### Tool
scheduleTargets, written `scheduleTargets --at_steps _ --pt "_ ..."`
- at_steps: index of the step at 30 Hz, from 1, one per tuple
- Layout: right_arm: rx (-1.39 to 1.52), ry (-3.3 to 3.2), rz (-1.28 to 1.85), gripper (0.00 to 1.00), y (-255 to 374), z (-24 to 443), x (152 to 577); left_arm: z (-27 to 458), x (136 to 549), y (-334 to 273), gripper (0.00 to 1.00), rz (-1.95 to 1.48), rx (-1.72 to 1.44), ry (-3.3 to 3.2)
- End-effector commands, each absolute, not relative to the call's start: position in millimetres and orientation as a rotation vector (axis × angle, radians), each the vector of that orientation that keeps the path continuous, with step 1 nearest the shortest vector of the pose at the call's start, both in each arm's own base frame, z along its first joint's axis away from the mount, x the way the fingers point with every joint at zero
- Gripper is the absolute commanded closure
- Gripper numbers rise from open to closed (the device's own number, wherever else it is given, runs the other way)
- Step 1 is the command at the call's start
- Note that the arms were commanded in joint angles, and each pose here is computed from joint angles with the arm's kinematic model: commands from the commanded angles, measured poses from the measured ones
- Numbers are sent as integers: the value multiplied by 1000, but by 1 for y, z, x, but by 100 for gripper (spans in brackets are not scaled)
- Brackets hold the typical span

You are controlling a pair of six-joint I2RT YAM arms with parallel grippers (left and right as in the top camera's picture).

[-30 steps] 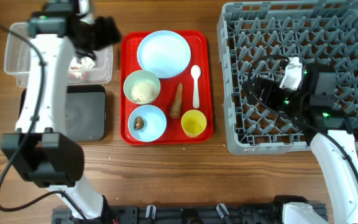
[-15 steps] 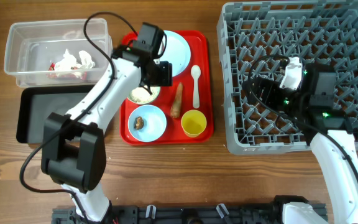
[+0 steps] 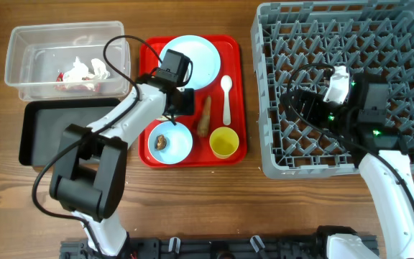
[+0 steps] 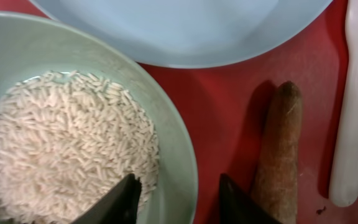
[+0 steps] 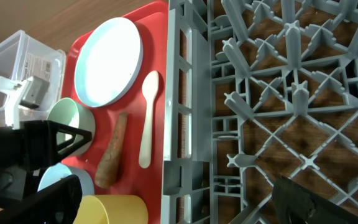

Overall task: Sort waste into correct bins and load items into the dishwasher rack
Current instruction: 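Grasp the green rice bowl with the left gripper, then tip the green bowl over the black tray to pour out the rice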

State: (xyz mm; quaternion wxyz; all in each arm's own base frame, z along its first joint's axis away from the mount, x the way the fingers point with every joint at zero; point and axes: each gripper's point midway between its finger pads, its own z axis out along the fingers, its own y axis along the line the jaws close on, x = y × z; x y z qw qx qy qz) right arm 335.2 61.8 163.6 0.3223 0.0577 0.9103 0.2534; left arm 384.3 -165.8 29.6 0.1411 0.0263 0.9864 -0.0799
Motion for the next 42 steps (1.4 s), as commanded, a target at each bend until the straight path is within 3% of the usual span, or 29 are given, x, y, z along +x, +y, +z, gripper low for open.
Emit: scheduleTargets --at_steps 1,6,12,21,32,42 --pt "155 2381 665 0 63 169 339 19 381 -170 71 -211 104 2863" --pt "177 2385 673 0 63 168 339 18 381 -170 96 -211 105 2864" --pt "178 2388 673 0 63 167 340 41 384 -167 96 -227 87 2837" --pt "175 2382 673 0 63 167 341 160 393 -127 96 -313 -102 2715" --pt "177 2379 668 0 62 167 342 155 343 -12 96 -367 -593 2886" --pt "194 2377 674 0 62 167 343 158 348 39 96 -939 -553 2650"
